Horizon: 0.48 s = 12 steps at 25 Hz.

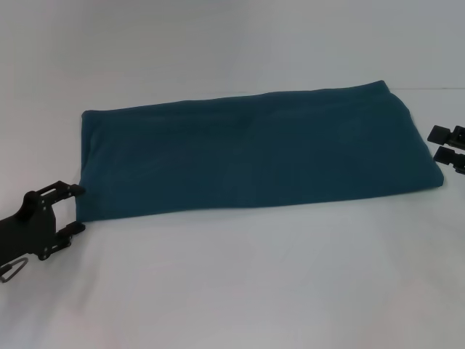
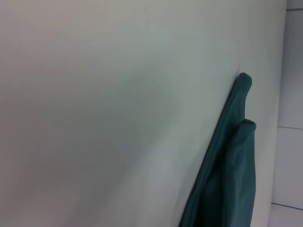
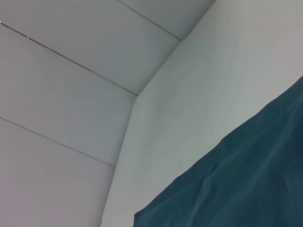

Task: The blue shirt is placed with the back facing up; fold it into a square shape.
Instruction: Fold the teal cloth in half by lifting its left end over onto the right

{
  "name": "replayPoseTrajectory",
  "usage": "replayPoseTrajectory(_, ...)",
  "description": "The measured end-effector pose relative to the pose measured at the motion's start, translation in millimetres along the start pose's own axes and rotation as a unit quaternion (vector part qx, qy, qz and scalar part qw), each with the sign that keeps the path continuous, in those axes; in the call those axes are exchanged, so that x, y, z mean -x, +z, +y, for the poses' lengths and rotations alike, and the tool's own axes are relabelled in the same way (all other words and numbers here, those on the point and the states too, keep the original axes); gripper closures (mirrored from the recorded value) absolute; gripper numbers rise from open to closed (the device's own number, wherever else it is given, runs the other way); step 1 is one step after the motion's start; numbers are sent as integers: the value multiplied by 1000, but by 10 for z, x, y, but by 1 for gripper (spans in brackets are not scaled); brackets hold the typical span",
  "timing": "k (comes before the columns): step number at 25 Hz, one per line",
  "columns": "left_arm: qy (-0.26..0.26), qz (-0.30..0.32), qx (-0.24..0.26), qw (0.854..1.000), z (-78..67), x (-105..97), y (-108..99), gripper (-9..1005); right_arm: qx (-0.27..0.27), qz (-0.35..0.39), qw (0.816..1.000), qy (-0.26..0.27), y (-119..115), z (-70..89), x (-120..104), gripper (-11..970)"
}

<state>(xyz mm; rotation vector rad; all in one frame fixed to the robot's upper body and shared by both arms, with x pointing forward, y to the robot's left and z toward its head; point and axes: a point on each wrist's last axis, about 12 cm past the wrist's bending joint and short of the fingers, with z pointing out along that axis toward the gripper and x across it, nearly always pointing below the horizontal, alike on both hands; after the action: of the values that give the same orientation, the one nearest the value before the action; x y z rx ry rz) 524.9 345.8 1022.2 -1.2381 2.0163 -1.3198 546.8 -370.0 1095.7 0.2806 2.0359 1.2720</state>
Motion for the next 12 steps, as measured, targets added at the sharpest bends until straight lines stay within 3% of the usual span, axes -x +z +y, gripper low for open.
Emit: replayPoseTrajectory(12,7,1,1,1000,-70,-9,101,276,-2,-2,1000,-2,-10,-7,3,272)
